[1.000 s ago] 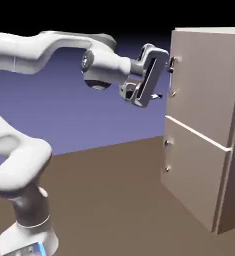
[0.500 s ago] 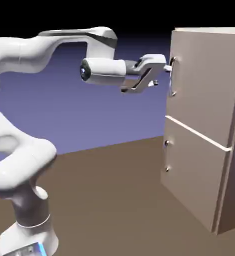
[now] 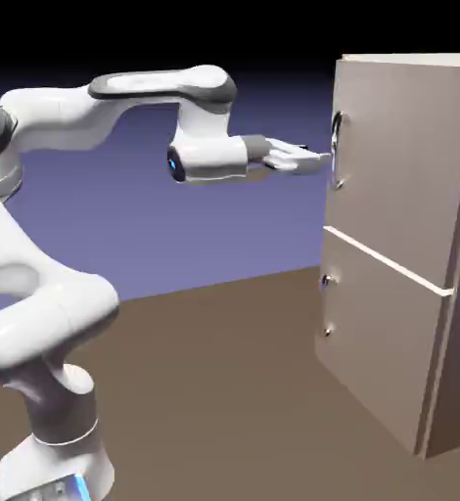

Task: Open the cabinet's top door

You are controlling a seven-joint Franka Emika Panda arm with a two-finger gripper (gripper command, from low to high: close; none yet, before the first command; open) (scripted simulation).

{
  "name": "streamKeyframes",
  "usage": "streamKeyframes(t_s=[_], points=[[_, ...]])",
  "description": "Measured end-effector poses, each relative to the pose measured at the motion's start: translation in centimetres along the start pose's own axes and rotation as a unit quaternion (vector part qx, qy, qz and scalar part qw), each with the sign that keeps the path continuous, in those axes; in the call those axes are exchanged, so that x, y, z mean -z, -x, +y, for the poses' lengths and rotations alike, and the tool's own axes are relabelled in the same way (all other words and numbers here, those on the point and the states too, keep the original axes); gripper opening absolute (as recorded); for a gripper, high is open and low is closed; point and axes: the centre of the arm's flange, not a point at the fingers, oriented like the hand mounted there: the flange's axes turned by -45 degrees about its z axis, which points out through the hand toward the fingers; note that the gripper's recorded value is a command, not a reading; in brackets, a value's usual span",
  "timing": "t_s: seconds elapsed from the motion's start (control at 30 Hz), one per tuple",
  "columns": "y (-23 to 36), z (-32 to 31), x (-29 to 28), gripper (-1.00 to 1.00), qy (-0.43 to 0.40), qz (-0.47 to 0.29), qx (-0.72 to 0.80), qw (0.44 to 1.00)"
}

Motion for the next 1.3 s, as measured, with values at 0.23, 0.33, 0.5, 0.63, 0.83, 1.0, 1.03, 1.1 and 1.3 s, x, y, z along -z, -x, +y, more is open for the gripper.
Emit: streamKeyframes(t_s=[0.23,0.33,0.5,0.63,0.83,1.0,1.03,1.1,1.3], points=[[0.0,-0.1,-4.0,-1.0,0.0,0.0,-0.001,1.0],[0.0,-0.7,-2.7,-1.0,0.022,0.0,0.0,1.0],[0.0,-1.7,-1.0,-1.0,0.051,0.0,0.0,0.999],[0.0,-2.5,0.2,-1.0,0.072,0.0,-0.001,0.997],[0.0,-4.7,3.2,-1.0,0.127,0.0,0.0,0.992],[0.0,-7.2,5.8,-1.0,0.181,0.0,0.0,0.983],[0.0,-7.8,6.3,-1.0,0.192,0.0,0.0,0.981],[0.0,-8.9,7.3,-1.0,0.213,0.0,0.0,0.977],[0.0,-12.4,9.8,-1.0,0.276,0.0,0.001,0.961]])
